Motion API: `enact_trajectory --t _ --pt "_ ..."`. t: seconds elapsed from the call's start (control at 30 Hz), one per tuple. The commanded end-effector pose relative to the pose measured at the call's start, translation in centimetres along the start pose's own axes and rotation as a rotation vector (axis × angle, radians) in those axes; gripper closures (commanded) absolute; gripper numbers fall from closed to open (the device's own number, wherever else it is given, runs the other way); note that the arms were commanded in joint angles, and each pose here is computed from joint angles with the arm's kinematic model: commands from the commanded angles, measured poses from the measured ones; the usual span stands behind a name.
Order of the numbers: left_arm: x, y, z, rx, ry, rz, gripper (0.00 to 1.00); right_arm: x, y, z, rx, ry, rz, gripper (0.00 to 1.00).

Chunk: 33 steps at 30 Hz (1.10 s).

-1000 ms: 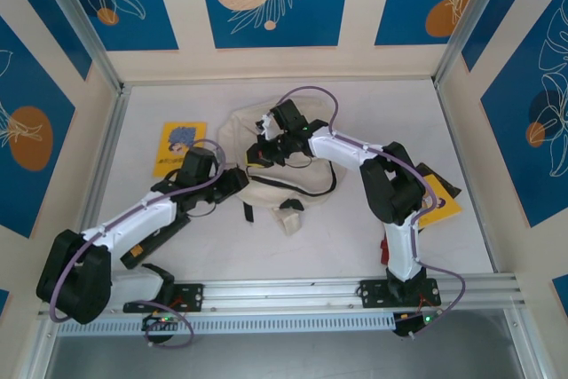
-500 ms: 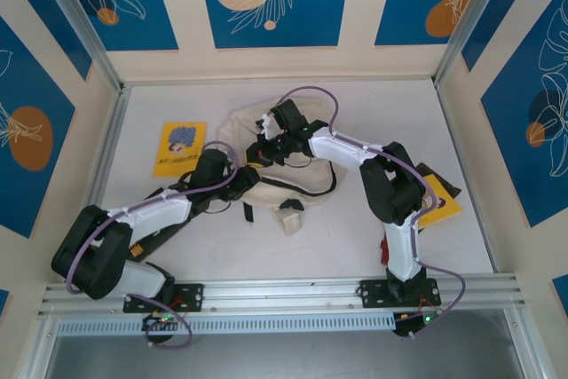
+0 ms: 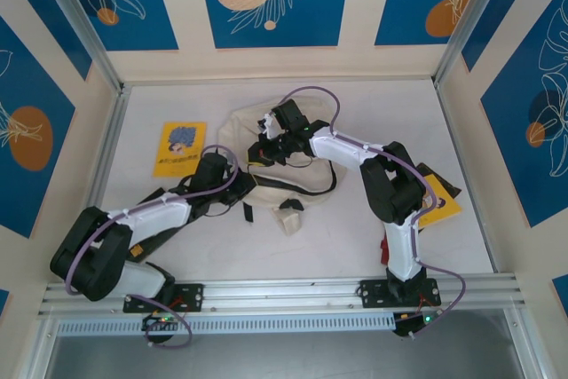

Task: Pack books, pencil case, and school supplies into a backpack

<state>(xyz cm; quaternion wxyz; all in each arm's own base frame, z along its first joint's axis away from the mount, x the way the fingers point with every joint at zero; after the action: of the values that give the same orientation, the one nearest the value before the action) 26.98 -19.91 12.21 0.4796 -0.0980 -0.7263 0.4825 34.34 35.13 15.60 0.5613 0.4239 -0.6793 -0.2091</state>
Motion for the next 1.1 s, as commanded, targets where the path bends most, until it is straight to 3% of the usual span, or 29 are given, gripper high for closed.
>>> enact_trajectory --t 0.0,0.67,1.07 --pt "0.5 0.6 0.3 -0.023 -0.014 -0.018 0.93 0.1 -0.5 0.1 -0.021 0.003 0.022 1.0" --pt "1.2 3.2 1.9 -0.104 0.064 -0.077 1.0 -1.9 -2.4 -0.3 -0.06 0.006 0.103 1.0" --pt "1.0 3.7 2.6 -0.136 0.112 -0.096 1.0 -2.9 -4.1 -3.5 -0.091 -0.116 0.27 1.0"
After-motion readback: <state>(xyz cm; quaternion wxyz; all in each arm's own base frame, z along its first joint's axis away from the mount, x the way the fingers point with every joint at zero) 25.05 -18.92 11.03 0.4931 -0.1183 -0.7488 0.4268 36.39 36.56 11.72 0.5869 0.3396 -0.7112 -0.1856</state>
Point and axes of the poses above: each hand's point on the last joint's axis, 136 mm out from that joint toward the fingers, its own x axis back along the fingers, its own y axis along the line the jaws close on, z = x × y, the point moved 5 cm from there along x, back along the fingers, and after that the axes turned 11 degrees about x, right-handed, at the moved point
